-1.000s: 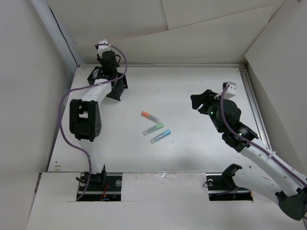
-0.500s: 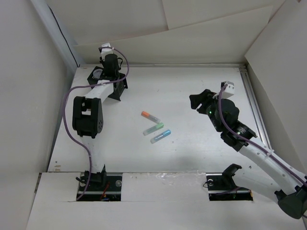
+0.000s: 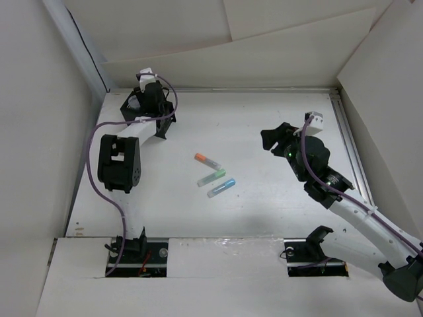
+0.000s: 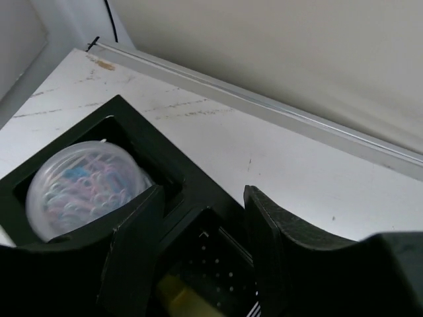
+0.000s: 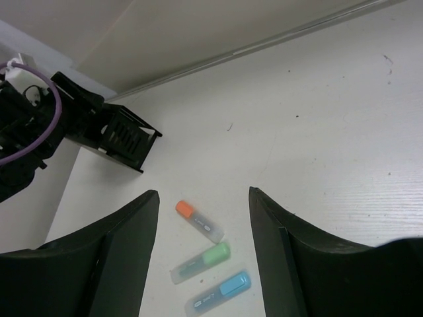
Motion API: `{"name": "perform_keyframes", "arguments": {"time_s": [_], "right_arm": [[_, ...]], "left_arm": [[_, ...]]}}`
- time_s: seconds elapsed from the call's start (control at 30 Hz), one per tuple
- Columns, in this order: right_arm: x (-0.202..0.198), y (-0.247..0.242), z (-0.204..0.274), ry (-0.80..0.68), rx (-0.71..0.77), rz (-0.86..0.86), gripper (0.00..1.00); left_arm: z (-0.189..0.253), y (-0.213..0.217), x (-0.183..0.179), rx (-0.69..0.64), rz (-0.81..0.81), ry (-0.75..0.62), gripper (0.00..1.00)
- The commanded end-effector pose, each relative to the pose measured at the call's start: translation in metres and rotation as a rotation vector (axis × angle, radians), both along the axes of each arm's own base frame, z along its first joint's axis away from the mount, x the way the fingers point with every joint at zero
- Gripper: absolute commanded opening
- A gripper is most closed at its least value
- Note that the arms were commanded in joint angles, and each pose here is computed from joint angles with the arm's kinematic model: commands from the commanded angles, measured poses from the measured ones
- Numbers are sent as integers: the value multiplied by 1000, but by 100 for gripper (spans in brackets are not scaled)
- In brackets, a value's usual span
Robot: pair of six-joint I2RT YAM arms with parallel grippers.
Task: Sort the stationery into containers
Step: Place the pen in the storage box, then pick up the pen from the center of the board.
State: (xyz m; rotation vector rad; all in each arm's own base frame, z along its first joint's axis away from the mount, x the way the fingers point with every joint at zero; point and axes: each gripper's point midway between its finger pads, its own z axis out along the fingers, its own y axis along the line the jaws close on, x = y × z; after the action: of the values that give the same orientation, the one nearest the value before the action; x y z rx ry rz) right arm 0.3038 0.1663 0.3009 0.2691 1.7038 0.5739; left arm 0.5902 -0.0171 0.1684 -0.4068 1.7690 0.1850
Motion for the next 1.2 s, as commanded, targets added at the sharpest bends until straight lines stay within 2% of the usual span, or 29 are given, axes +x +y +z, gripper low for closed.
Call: {"name": "perform_keyframes", "arguments": {"time_s": [0.0,0.07,0.1,0.13,0.17,0.2,0.23,0.27,0.3,0.33,0.4,0.43,0.47,0.6,0.7,0.8,0.9,1.0,1.1,1.17], "right_arm": [[3,1,17,-55,31,4,63],[4,4,14,-47,26,15,56],[3,7,14,-46,27,30,51],[3,7,14,-46,27,30,44],[3,10,11,-38,23,41,28],[3,11,16,-46,30,50,20],[1,14,16,-46,30,59,13],[1,15,16,-45,31,68,5],[1,15,16,-45,31,68,2],[0,17,16,-45,32,77,2],[1,20,13,-36,27,86,3],[1,23,15,-38,20,101,5],[4,27,12,-28,14,110,6],[9,38,2,7,-4,144,7],[13,46,-4,32,-26,169,8],[17,55,-17,74,-58,201,10],[22,70,-33,125,-77,249,5],[30,81,-51,183,-115,274,0],[33,85,-57,198,-120,283,0],[34,83,-57,196,-124,268,0]], "left_arm": [[101,1,-18,-35,27,-206,48],[115,-5,-26,-50,17,-226,44],[137,-11,-35,-69,5,-264,41],[140,-20,-41,-100,-17,-263,38],[146,-19,-46,-121,-14,-273,36],[159,-28,-58,-148,-47,-293,33],[170,-37,-65,-178,-69,-312,30],[159,-42,-73,-195,-76,-279,27],[160,-52,-81,-241,-97,-280,25],[168,-73,-96,-275,-162,-285,24],[138,-96,-116,-290,-204,-201,22],[128,-123,-127,-322,-269,-163,22],[101,-131,-137,-321,-275,-76,21],[49,-159,-167,-392,-362,62,18],[40,-173,-188,-446,-473,76,18],[60,-181,-201,-461,-573,18,22],[61,-173,-210,-431,-576,-1,23],[48,-173,-220,-393,-605,6,16],[25,-192,-236,-326,-679,63,2],[12,-222,-253,-252,-772,103,0]]}}
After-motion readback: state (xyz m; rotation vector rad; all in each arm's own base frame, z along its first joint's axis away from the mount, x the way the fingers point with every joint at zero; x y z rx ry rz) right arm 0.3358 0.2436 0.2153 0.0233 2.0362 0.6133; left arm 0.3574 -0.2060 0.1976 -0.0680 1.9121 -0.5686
